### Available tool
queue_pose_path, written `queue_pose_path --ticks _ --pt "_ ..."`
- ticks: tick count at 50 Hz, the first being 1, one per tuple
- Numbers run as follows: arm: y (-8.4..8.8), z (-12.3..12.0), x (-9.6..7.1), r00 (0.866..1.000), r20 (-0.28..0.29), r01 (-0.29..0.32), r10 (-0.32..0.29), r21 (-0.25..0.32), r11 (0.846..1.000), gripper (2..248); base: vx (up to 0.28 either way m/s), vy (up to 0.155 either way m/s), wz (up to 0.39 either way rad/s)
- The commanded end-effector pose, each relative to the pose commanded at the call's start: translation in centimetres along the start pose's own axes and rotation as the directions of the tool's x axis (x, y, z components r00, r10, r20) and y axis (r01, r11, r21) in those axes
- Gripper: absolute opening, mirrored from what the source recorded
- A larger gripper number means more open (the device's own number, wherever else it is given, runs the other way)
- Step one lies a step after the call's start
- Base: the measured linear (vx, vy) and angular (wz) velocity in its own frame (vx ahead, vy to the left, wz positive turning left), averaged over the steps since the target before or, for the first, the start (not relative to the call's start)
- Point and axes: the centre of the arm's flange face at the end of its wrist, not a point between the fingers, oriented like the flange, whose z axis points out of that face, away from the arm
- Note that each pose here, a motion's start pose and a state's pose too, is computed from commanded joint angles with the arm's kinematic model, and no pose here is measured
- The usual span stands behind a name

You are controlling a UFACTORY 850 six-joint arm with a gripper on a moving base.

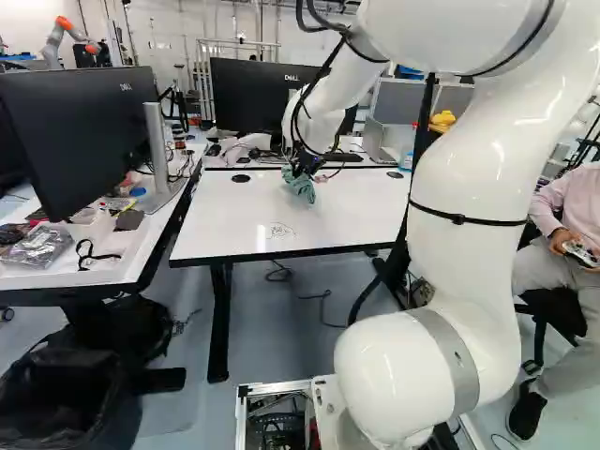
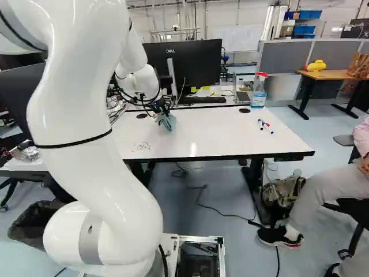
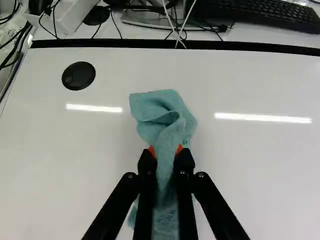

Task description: Clean the table with the green towel

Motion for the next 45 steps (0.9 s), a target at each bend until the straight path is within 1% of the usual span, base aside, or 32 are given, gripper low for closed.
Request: queue_pose_path --ticks 3,14,45 --pt "0.5 -0.5 0.0 1.000 -0.006 -0.007 0.007 -0.006 1.000 47 0.000 0.000 0.000" --pt "2.4 -0.9 -0.5 0.999 -0.004 -0.035 0.035 -0.026 0.999 47 0.000 0.000 0.000" --pt "7.5 -2.5 -2.6 0.993 -0.002 -0.115 0.115 -0.086 0.990 47 0.000 0.000 0.000"
